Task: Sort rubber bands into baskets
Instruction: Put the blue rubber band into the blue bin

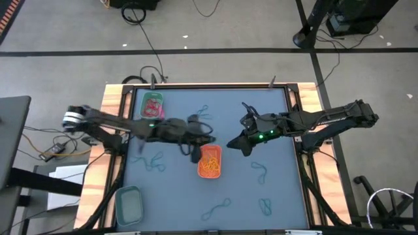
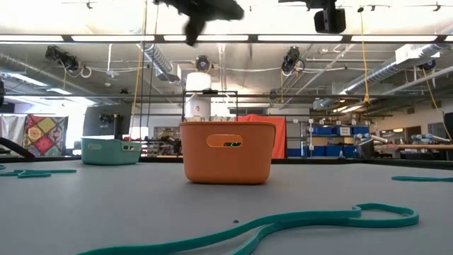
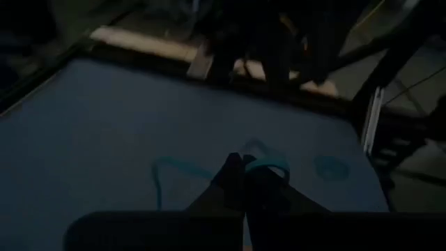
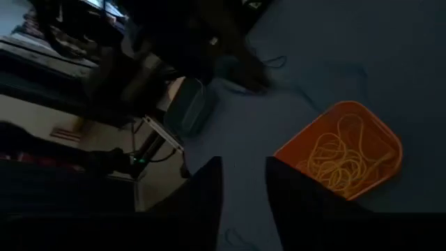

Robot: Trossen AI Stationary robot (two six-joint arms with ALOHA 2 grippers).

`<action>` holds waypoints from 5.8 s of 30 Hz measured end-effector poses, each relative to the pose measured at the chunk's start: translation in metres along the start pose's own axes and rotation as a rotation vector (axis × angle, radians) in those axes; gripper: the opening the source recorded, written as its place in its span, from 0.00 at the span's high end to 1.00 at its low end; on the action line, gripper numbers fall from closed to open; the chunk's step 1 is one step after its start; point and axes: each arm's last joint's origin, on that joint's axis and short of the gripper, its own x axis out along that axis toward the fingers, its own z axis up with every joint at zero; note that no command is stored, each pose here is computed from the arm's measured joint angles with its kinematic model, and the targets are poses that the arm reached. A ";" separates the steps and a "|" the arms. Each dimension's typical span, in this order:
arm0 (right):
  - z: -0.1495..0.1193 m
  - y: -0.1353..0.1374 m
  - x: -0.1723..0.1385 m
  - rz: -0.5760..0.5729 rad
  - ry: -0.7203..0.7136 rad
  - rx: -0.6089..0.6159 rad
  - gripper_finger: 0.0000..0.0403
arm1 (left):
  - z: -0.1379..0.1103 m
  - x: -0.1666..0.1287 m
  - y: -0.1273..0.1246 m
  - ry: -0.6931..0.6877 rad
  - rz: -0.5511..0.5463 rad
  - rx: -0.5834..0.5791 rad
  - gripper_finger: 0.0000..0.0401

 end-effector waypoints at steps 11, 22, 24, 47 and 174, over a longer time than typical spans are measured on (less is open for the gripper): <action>-0.013 -0.020 0.001 -0.214 0.045 -0.041 0.52 | -0.025 -0.102 -0.026 0.379 0.060 -0.248 1.00; -0.033 -0.050 0.010 -0.315 0.161 -0.040 0.51 | -0.080 -0.163 -0.057 1.005 0.097 -0.356 1.00; -0.034 -0.051 0.011 -0.310 0.175 -0.037 0.51 | -0.084 -0.170 -0.060 1.096 0.088 -0.382 1.00; -0.033 -0.045 0.016 -0.244 0.141 -0.041 0.51 | -0.131 -0.162 -0.135 1.457 -0.184 -0.382 1.00; -0.072 -0.061 0.119 -0.188 0.195 -0.097 0.51 | -0.206 -0.120 0.011 1.140 0.155 0.038 0.97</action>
